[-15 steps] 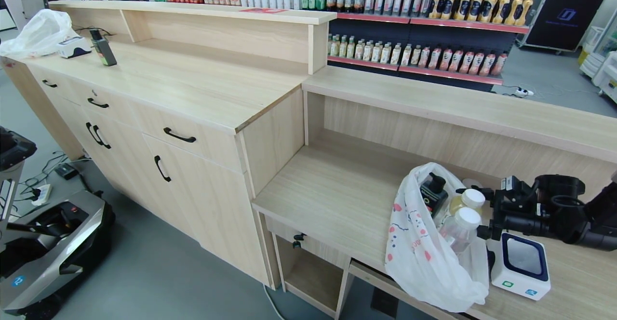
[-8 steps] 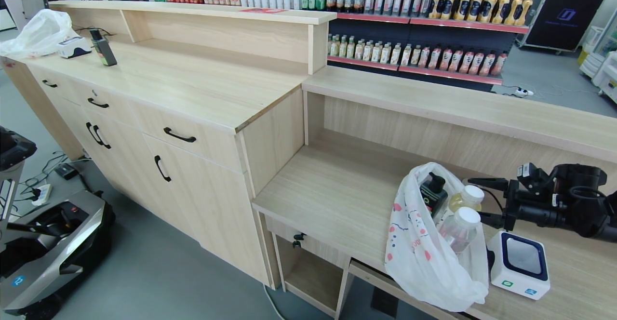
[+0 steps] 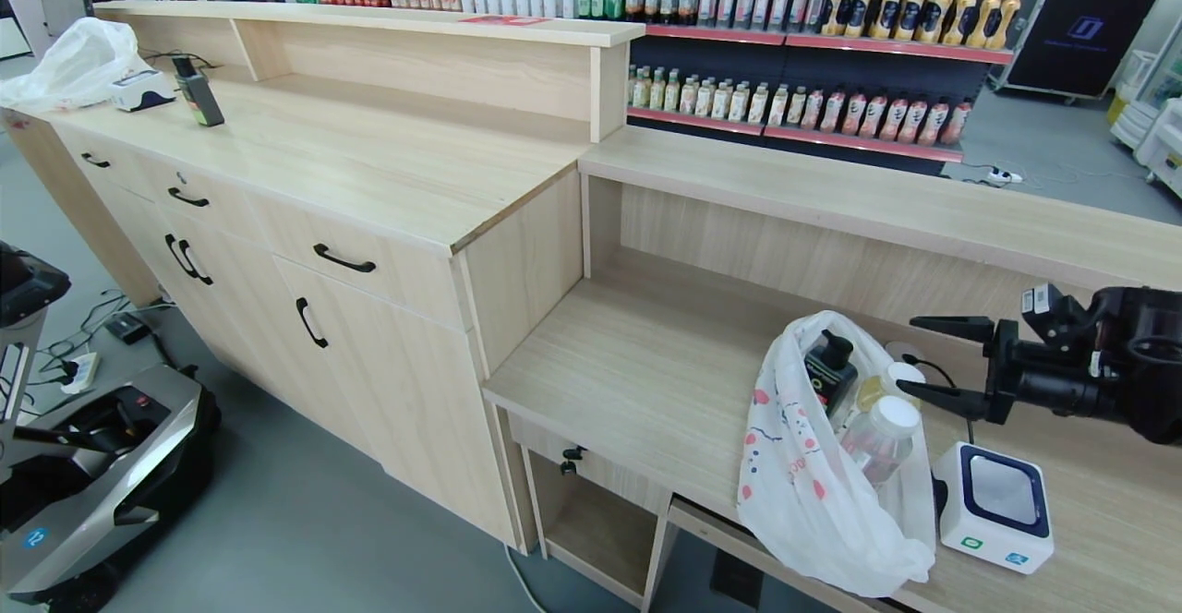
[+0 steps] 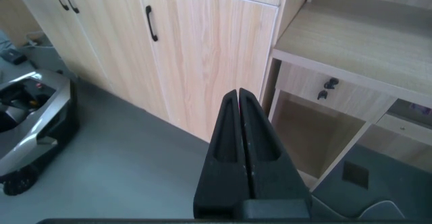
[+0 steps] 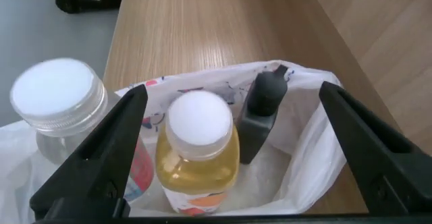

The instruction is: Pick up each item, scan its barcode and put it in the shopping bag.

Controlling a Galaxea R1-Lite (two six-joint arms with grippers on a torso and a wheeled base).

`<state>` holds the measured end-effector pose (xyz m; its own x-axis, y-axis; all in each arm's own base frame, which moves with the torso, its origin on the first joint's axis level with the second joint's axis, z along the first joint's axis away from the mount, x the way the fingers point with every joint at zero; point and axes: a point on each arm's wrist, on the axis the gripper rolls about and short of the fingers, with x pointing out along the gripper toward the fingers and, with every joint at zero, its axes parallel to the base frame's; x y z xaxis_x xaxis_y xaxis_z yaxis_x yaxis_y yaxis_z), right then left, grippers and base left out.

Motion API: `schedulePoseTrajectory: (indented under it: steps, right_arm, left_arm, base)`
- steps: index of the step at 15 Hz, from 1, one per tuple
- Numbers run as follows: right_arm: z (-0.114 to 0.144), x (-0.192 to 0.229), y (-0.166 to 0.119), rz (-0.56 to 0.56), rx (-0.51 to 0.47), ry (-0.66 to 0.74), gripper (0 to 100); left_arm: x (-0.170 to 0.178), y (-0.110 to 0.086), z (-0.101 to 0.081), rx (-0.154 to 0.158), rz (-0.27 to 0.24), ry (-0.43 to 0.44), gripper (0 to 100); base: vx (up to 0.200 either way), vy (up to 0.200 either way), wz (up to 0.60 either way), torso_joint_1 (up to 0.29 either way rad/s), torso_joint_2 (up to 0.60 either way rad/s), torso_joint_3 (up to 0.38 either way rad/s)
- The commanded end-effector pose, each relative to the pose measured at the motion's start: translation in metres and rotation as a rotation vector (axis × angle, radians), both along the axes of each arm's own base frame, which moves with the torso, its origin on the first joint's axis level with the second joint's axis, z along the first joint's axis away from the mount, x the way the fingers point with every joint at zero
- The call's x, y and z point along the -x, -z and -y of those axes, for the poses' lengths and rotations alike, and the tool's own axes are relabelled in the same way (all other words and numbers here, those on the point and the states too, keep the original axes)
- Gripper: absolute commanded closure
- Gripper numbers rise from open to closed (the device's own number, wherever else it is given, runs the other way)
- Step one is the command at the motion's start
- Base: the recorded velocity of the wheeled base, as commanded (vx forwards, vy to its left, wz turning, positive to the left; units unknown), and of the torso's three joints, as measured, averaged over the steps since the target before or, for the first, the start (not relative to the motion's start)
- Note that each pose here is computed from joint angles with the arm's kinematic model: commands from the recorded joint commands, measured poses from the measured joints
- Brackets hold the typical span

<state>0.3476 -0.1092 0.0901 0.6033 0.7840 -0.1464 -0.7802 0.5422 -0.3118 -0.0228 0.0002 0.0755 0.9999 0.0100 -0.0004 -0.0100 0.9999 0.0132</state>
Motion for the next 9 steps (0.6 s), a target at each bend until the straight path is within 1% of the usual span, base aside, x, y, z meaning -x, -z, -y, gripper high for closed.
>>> schedulePoseTrajectory:
  steps: [1, 2, 3, 4, 5, 7, 9]
  right_arm:
    - [0.002, 0.01, -0.034, 0.074, 0.021, 0.019, 0]
    - [0.002, 0.016, -0.047, 0.104, 0.032, 0.025, 0]
    - [0.001, 0.034, -0.073, 0.158, 0.052, 0.043, 0]
    - [-0.002, 0.051, -0.086, 0.17, 0.05, 0.058, 0]
    - [-0.003, 0.068, -0.095, 0.173, 0.046, 0.078, 0]
    - [0.004, 0.097, -0.101, 0.191, 0.062, 0.146, 0]
    - [0.023, 0.118, -0.105, 0.242, 0.124, 0.246, 0]
  left_arm:
    - [0.0, 0.0, 0.0, -0.001, 0.0, -0.001, 100]
    - [0.0, 0.0, 0.0, 0.001, 0.0, -0.001, 100]
    - [0.0, 0.0, 0.0, -0.001, 0.0, -0.001, 100]
    - [0.0, 0.0, 0.0, -0.001, 0.0, -0.001, 100]
    - [0.0, 0.0, 0.0, -0.001, 0.0, -0.001, 100]
    - [0.0, 0.0, 0.0, 0.001, 0.0, -0.001, 100]
    - [0.0, 0.0, 0.0, -0.001, 0.0, -0.001, 100]
  base:
    - [0.0, 0.0, 0.0, 0.0, 0.0, 0.0]
    - [0.0, 0.0, 0.0, 0.0, 0.0, 0.0]
    - [0.0, 0.0, 0.0, 0.0, 0.0, 0.0]
    - [0.0, 0.0, 0.0, 0.0, 0.0, 0.0]
    - [0.0, 0.0, 0.0, 0.0, 0.0, 0.0]
    - [0.0, 0.0, 0.0, 0.0, 0.0, 0.0]
    - [0.0, 0.0, 0.0, 0.0, 0.0, 0.0]
